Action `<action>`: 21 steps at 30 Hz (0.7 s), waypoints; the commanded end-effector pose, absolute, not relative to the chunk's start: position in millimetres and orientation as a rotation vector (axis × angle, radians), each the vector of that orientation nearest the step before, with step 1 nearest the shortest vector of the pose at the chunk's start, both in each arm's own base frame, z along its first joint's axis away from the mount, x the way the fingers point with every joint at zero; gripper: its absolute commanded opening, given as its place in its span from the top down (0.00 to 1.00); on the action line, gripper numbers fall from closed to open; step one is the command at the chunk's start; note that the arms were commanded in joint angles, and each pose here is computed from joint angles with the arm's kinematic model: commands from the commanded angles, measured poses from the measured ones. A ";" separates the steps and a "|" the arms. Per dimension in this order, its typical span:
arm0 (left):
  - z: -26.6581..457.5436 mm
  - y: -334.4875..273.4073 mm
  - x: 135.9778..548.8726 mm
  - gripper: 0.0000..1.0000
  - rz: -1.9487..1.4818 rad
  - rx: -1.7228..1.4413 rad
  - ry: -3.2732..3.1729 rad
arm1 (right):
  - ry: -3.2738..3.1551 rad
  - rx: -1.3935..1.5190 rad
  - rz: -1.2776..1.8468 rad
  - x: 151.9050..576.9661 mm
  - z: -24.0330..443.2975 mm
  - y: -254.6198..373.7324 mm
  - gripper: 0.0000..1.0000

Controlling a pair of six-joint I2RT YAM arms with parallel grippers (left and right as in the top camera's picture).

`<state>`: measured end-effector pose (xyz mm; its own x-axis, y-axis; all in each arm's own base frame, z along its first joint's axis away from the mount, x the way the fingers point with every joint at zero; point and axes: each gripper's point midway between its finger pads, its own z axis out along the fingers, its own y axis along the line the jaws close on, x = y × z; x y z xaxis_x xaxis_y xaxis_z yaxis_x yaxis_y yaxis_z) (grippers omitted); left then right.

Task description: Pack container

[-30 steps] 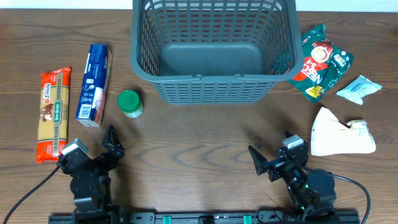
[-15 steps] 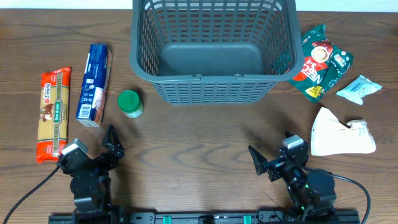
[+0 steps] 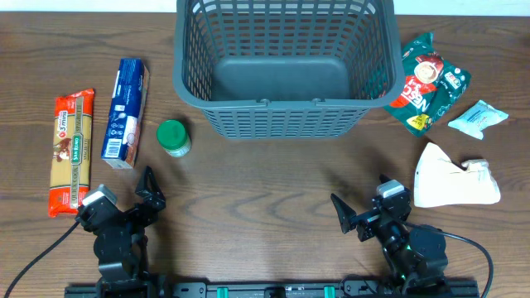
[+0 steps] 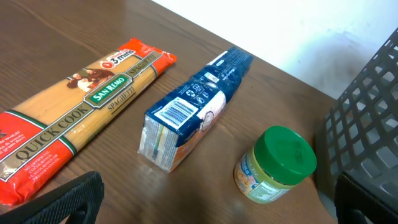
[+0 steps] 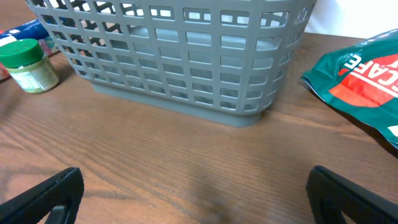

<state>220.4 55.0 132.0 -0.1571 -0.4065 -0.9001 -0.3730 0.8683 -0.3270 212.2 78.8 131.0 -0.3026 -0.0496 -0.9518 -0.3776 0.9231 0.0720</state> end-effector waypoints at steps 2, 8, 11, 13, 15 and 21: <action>121.9 56.3 219.9 0.01 -0.027 -0.608 1.782 | 1.857 -0.305 0.344 212.1 130.7 79.4 0.01; 121.9 56.3 219.9 0.01 -0.027 -0.608 1.782 | 1.857 -0.305 0.345 212.0 130.7 79.5 0.01; 121.9 56.3 219.9 0.01 -0.027 -0.608 1.782 | 1.857 -0.305 0.345 212.0 130.7 79.5 0.01; 121.9 56.3 219.9 0.02 -0.027 -0.608 1.782 | 1.857 -0.305 0.345 212.0 130.7 79.5 0.01; 121.9 56.3 219.9 0.01 -0.027 -0.608 1.782 | 1.857 -0.305 0.345 212.0 130.7 79.5 0.01; 121.9 56.3 219.9 0.01 -0.027 -0.608 1.782 | 1.852 -0.284 0.316 214.5 132.2 74.8 0.01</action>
